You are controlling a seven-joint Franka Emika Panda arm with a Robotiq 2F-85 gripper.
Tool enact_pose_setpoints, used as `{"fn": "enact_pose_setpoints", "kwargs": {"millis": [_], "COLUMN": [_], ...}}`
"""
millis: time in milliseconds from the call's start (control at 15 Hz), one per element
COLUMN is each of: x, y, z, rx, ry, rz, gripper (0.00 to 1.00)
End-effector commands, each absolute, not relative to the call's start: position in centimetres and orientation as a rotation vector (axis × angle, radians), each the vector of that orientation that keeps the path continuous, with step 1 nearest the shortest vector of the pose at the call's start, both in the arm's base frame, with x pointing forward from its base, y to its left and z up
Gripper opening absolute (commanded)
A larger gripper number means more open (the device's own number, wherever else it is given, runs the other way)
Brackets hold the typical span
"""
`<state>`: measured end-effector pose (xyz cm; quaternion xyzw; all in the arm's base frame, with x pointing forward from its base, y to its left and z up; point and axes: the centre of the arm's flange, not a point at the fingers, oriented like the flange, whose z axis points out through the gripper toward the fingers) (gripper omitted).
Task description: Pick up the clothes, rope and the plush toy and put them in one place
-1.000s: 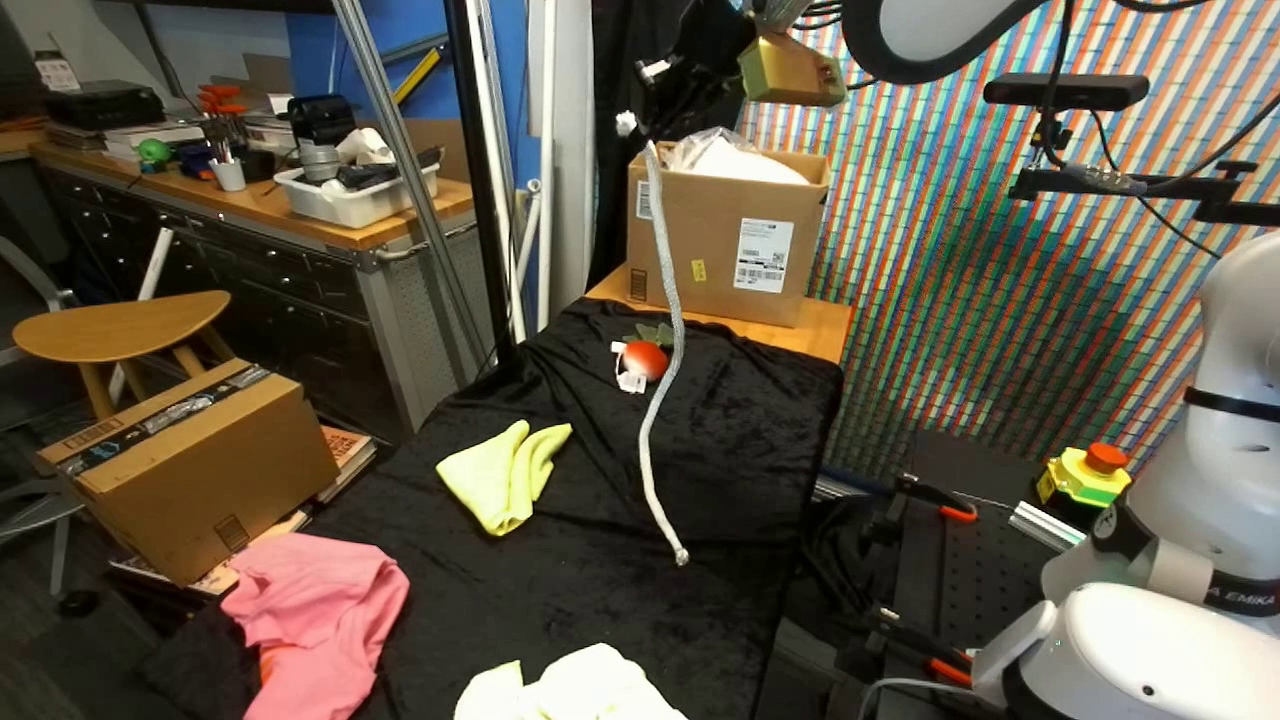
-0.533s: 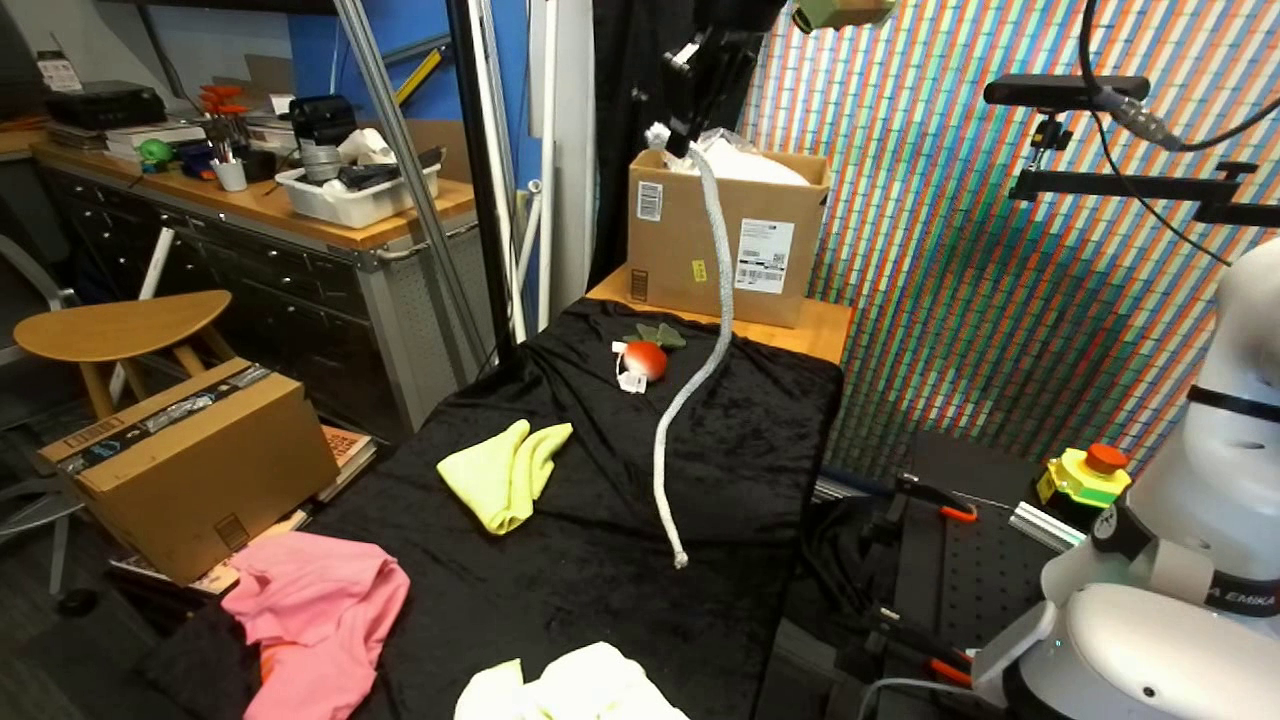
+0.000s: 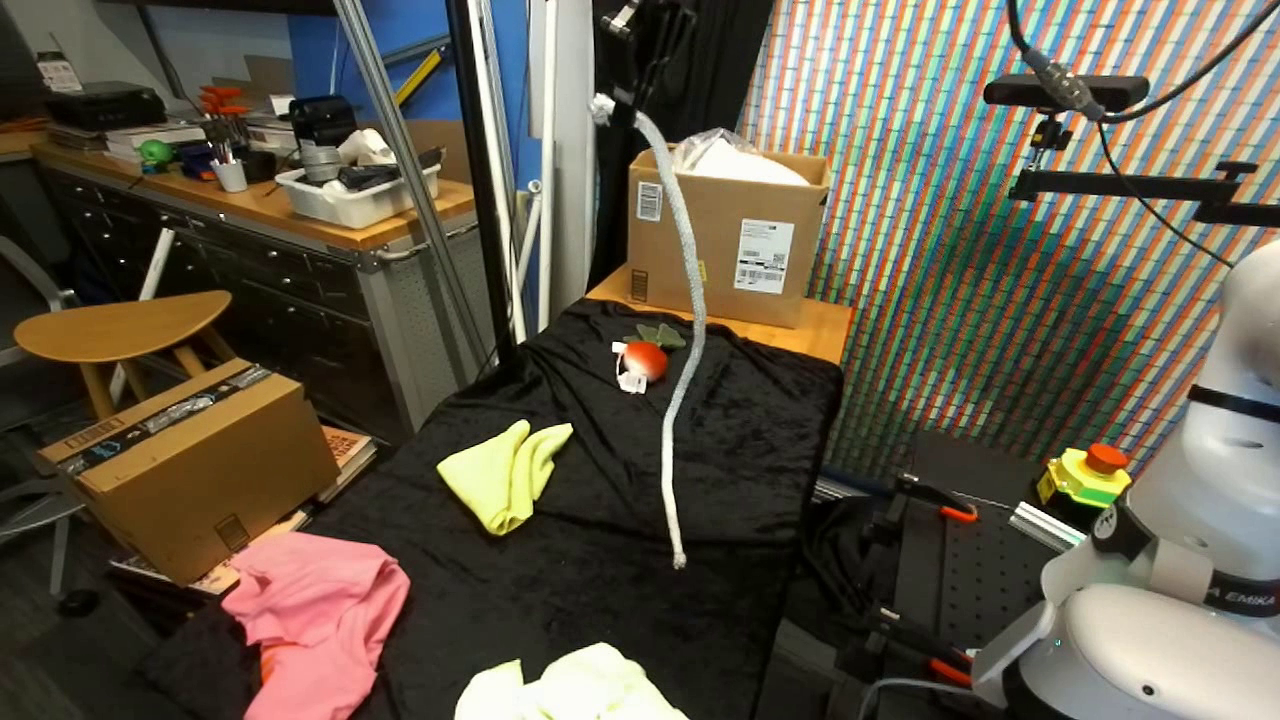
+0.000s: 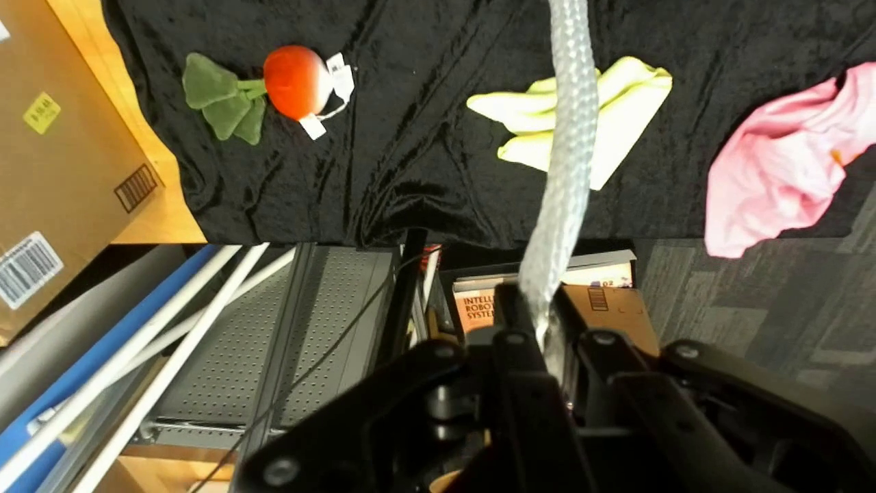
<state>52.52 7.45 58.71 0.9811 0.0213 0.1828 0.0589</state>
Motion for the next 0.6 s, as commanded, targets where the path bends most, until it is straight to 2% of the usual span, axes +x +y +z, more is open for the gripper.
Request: {"fn": "enact_pose_setpoints", "kwargs": {"millis": [0, 533], "x": [58.5, 66.1], "y": [10.7, 15.6], "z": [59.4, 60.3], "rx": [2.962, 3.024], "ry": [0.067, -0.235], "rz": [0.637, 0.921], "gripper": [0.1, 0.1]}}
